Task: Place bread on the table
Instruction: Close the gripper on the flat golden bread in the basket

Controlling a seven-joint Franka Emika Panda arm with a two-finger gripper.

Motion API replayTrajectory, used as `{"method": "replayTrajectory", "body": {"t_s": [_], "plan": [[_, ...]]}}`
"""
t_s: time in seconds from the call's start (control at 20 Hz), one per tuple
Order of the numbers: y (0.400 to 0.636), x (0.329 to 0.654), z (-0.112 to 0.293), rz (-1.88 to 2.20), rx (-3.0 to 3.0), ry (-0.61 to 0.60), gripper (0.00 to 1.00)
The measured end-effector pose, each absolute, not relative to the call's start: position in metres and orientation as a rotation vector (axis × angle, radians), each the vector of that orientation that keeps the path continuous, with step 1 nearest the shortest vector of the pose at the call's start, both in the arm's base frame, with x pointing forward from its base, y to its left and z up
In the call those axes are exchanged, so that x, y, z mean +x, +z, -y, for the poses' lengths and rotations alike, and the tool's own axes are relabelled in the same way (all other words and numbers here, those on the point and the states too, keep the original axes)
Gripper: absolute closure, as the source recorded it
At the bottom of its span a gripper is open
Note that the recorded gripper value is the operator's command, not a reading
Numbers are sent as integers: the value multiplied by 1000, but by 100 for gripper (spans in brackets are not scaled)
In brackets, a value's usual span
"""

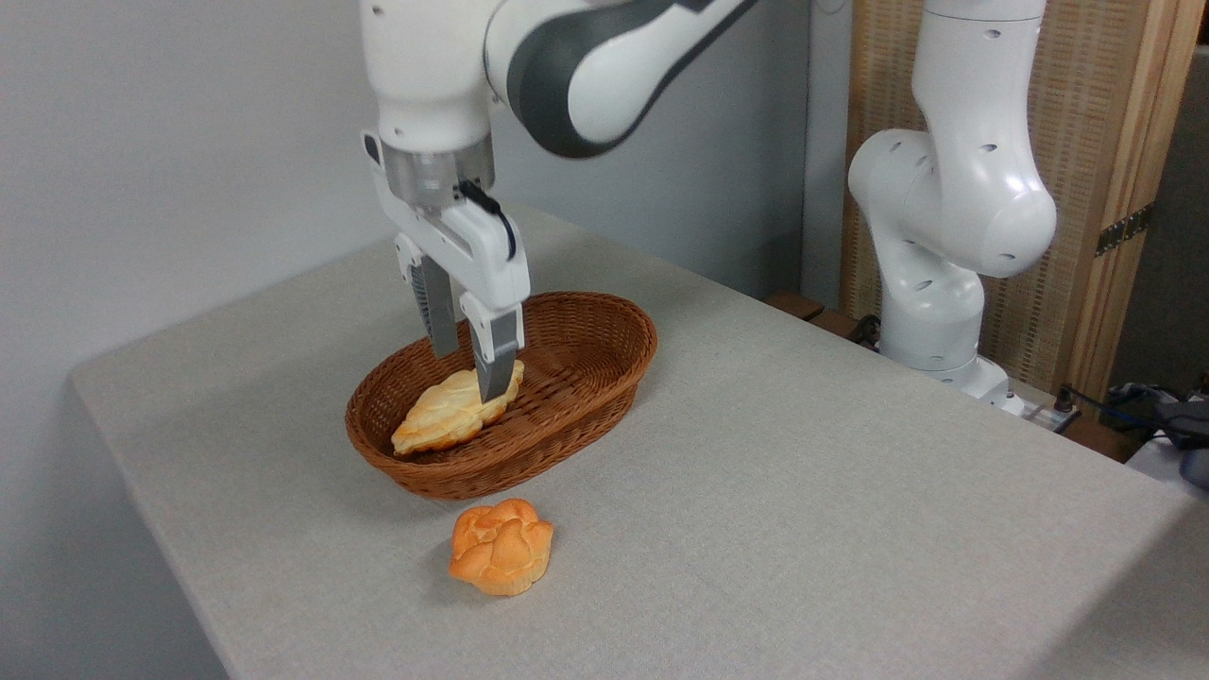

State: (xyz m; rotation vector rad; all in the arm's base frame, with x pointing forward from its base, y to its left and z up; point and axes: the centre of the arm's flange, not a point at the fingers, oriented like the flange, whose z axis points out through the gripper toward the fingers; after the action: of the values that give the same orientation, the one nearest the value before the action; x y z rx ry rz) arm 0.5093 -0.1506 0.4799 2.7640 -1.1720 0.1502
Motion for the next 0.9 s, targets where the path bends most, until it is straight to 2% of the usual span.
{"method": "replayTrajectory", "body": {"t_s": [0.25, 0.45, 0.9], "plan": [[449, 507, 161, 974, 2793, 158, 0], [441, 511, 165, 842, 2808, 187, 0], [421, 510, 184, 876, 2801, 146, 0]]}}
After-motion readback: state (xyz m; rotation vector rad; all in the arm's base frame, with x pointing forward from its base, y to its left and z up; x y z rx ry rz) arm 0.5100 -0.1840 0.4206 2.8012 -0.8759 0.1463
